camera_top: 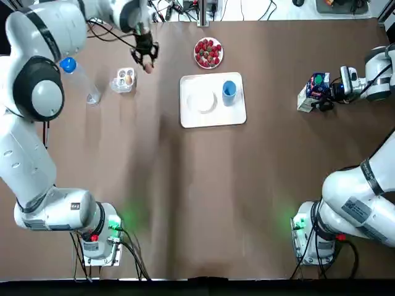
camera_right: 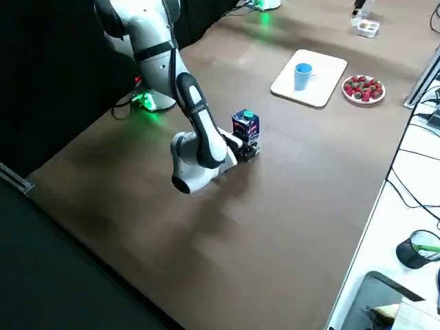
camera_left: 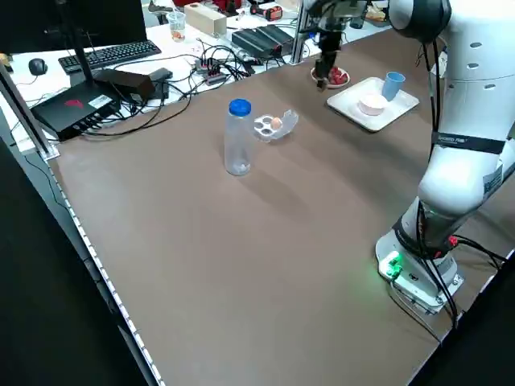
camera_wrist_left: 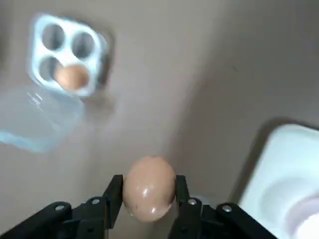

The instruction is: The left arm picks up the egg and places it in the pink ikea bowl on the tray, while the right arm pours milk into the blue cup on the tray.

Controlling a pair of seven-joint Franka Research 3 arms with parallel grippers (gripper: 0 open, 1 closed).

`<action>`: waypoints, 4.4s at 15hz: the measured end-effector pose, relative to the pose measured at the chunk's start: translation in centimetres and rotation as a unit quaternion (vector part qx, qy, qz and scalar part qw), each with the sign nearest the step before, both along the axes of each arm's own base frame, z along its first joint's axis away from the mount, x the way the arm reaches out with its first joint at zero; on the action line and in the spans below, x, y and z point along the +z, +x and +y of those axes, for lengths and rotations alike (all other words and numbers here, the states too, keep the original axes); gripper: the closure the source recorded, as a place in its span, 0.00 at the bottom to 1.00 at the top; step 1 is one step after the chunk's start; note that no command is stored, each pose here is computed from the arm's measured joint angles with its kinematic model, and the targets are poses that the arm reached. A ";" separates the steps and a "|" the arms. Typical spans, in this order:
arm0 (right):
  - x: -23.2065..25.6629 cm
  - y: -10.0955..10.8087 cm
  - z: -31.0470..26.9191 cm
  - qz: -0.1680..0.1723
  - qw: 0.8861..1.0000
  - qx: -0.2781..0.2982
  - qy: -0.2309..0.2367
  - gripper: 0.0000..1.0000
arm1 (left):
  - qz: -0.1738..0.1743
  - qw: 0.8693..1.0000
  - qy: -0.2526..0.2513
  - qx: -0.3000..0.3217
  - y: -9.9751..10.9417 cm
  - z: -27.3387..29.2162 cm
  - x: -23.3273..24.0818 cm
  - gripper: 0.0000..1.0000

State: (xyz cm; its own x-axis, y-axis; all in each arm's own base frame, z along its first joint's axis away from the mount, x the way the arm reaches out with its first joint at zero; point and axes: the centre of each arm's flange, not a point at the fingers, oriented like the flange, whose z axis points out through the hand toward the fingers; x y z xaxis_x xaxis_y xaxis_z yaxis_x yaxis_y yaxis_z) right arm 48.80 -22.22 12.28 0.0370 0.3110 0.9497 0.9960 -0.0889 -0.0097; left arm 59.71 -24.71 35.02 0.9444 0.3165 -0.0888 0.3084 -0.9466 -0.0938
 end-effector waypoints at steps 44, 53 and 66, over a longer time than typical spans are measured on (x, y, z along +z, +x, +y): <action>20.5 10.1 16.0 0.143 0.962 0.036 -0.230 0.41 | -0.035 0.982 0.041 -0.181 0.9 6.9 12.4 0.01; 24.5 10.2 28.6 0.187 0.909 0.052 -0.369 0.42 | -0.013 0.983 -0.027 -0.180 -2.2 16.4 23.3 0.01; 25.8 8.1 41.8 0.225 0.839 0.012 -0.495 0.41 | -0.010 0.978 -0.036 -0.205 -3.6 17.7 23.8 0.00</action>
State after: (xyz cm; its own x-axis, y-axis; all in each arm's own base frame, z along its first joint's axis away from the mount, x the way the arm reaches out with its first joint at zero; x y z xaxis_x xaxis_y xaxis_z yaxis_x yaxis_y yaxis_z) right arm 56.94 19.53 38.03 0.3045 0.9452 0.1182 0.9132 -0.2543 -0.3185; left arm 56.15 -7.01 58.86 0.9924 -0.0954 -0.0781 -0.0972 -0.9951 -0.0195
